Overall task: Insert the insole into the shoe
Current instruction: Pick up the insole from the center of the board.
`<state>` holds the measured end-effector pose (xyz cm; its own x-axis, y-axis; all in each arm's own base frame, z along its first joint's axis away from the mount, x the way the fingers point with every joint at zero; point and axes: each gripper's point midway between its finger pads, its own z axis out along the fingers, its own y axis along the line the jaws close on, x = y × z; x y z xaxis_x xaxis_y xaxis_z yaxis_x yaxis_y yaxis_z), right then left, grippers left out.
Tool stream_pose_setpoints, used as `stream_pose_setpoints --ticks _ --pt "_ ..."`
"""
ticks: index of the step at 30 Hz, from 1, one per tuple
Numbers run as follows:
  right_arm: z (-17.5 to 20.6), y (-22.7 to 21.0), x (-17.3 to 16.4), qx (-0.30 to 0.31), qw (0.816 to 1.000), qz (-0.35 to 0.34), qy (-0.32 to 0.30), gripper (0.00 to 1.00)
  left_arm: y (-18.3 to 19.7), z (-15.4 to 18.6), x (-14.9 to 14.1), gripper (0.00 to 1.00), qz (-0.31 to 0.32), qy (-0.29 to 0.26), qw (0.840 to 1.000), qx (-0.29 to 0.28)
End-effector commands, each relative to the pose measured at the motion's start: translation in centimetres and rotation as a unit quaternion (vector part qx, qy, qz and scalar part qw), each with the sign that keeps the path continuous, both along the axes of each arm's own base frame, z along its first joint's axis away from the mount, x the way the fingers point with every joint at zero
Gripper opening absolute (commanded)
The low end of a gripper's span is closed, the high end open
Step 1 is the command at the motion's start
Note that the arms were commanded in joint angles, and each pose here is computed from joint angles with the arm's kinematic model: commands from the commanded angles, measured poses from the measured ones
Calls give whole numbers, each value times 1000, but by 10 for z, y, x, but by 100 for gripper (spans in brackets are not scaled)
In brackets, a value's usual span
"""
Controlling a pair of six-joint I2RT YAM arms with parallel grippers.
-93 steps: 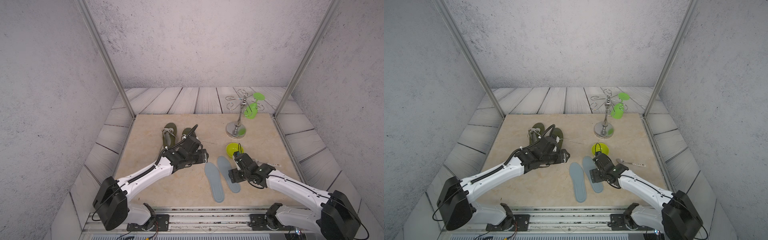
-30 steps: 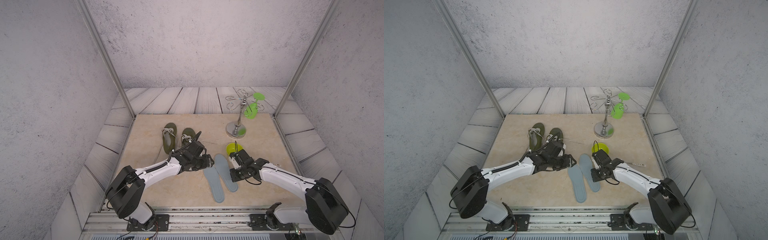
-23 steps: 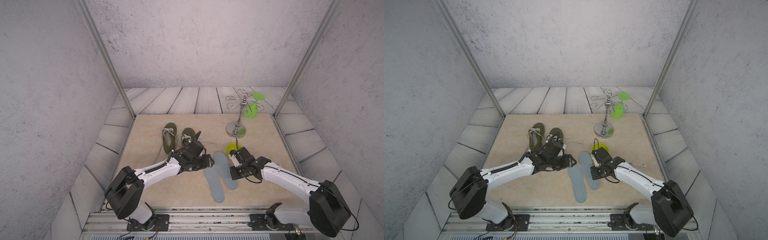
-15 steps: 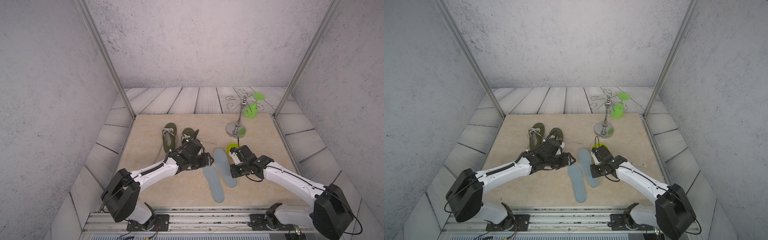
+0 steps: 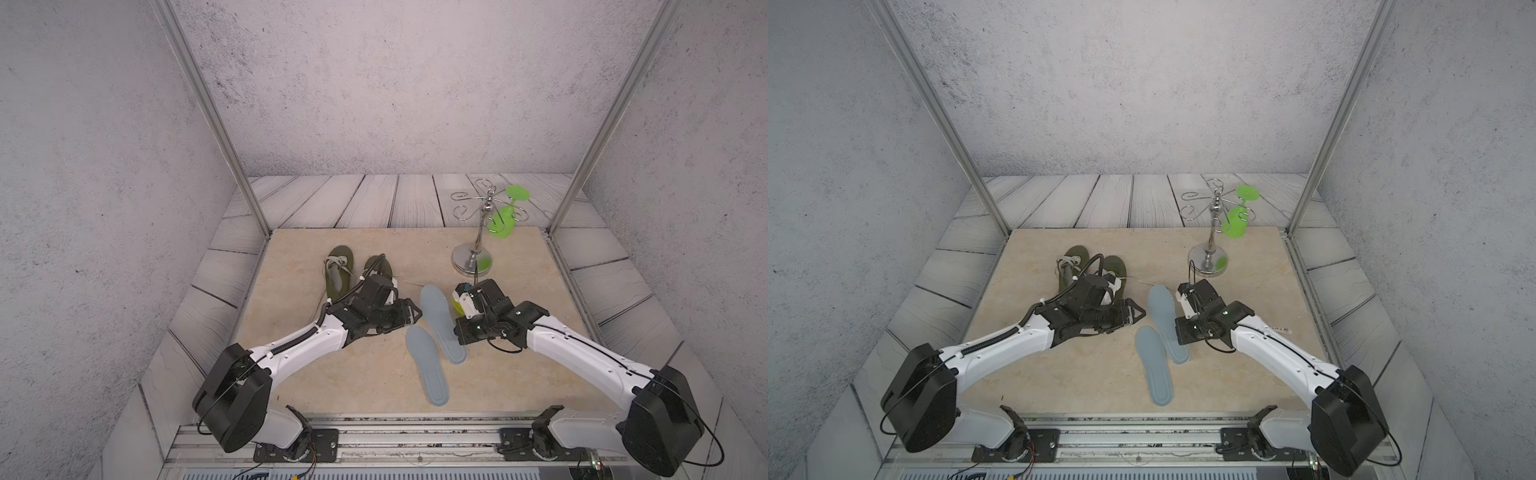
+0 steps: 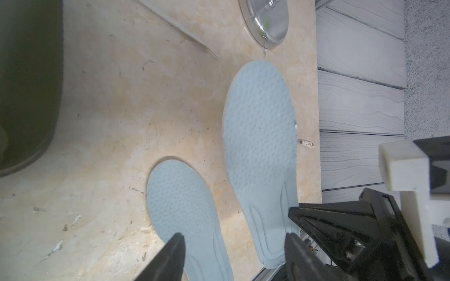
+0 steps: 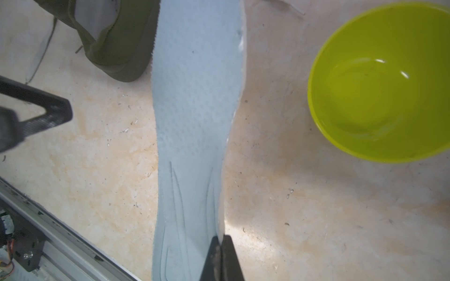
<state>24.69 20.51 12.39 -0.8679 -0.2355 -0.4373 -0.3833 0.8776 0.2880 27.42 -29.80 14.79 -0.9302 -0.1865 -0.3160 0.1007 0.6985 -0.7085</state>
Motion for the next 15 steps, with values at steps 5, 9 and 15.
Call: stream_pose_setpoints --ticks 5,9,15 --pt "9 15 11 14 1000 14 -3 0 13 20 8 67 16 -15 999 -37" --pt "8 19 16 11 1000 18 0 0 17 23 10 67 19 -23 998 -47" --pt "11 24 22 13 1000 25 -1 0 21 17 15 66 22 -20 997 -66"
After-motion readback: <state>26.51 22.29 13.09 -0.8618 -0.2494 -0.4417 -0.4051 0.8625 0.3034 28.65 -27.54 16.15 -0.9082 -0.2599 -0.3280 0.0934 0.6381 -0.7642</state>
